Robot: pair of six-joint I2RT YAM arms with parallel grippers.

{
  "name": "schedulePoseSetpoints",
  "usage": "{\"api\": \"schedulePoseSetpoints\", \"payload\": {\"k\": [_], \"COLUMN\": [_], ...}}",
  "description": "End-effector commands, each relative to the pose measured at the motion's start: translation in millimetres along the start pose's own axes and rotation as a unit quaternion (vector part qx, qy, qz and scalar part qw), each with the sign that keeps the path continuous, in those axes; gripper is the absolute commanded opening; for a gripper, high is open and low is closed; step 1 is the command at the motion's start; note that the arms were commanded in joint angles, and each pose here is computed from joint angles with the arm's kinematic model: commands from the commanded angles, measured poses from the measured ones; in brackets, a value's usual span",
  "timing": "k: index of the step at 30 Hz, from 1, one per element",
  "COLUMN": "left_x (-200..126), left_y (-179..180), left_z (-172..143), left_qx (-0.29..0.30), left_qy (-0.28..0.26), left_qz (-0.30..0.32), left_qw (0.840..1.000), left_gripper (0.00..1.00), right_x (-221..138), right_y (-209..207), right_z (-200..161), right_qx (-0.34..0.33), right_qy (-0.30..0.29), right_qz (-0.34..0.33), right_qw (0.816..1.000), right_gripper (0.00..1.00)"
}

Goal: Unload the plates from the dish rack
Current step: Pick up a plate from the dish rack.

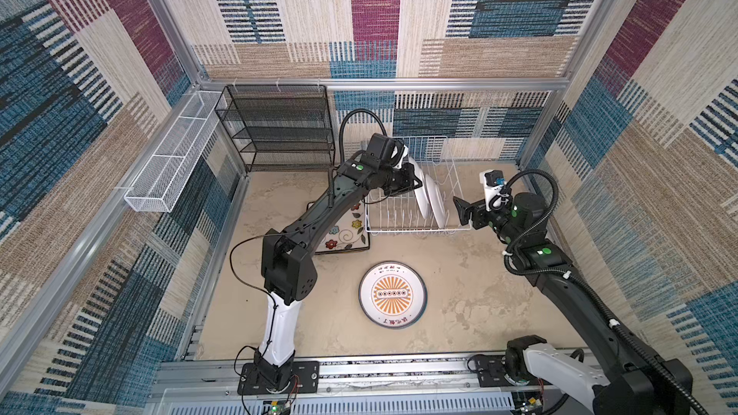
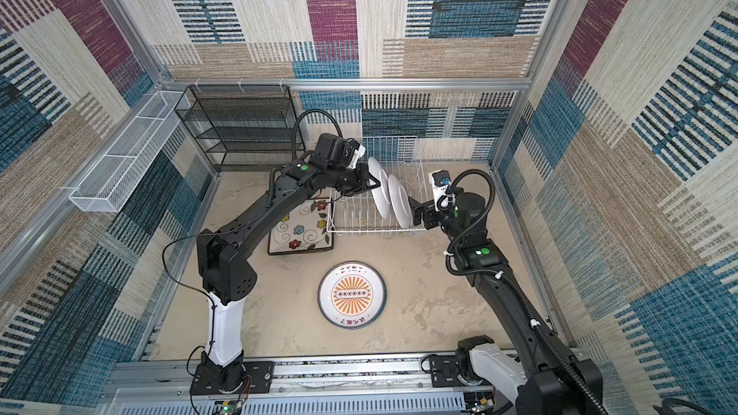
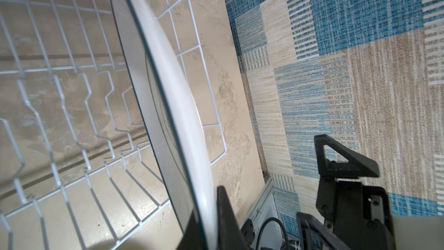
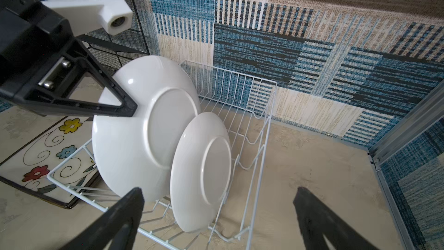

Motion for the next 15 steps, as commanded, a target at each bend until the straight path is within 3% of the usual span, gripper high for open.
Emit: {"api": "schedulePoseSetpoints", "payload": {"k": [1,11,15], "left_x": [-12.4,-50.0,-74.6], "left_y": [-7.9,-17.1,-23.4], "left_z": [3.7,9.0,11.3], "left_qx": [0.022,0.042,0.095], "left_qy": [-0.015,-0.052,-0.078], "left_qz": [-0.005,-0.005,0.006], "left_qw": [1.000,0.998,0.992], "left_gripper": [0.00,0.00,0.00], "right_x": [-2.0,-1.3,3.2], "right_y": [1.8,5.9,8.8], "right_z": [15.9,23.6,29.6], "right_qx": [0.005,0.031,0.060], "right_qy": [-0.030,-0.035,-0.028], "right_qz": [0.007,0.024,0.039], "right_qw": [1.000,0.999,0.997], "right_gripper": [1.00,1.00,1.00]}}
Point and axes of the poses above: each gripper's point midway between its finger pads, its own x axis out along the fingers, its own y axis along the line the jaws close on, z = x × y, the point moved 3 cm from there along -x, back along the fingers, and after that the axes turned 2 degrees about x, right-handed, at the moved point
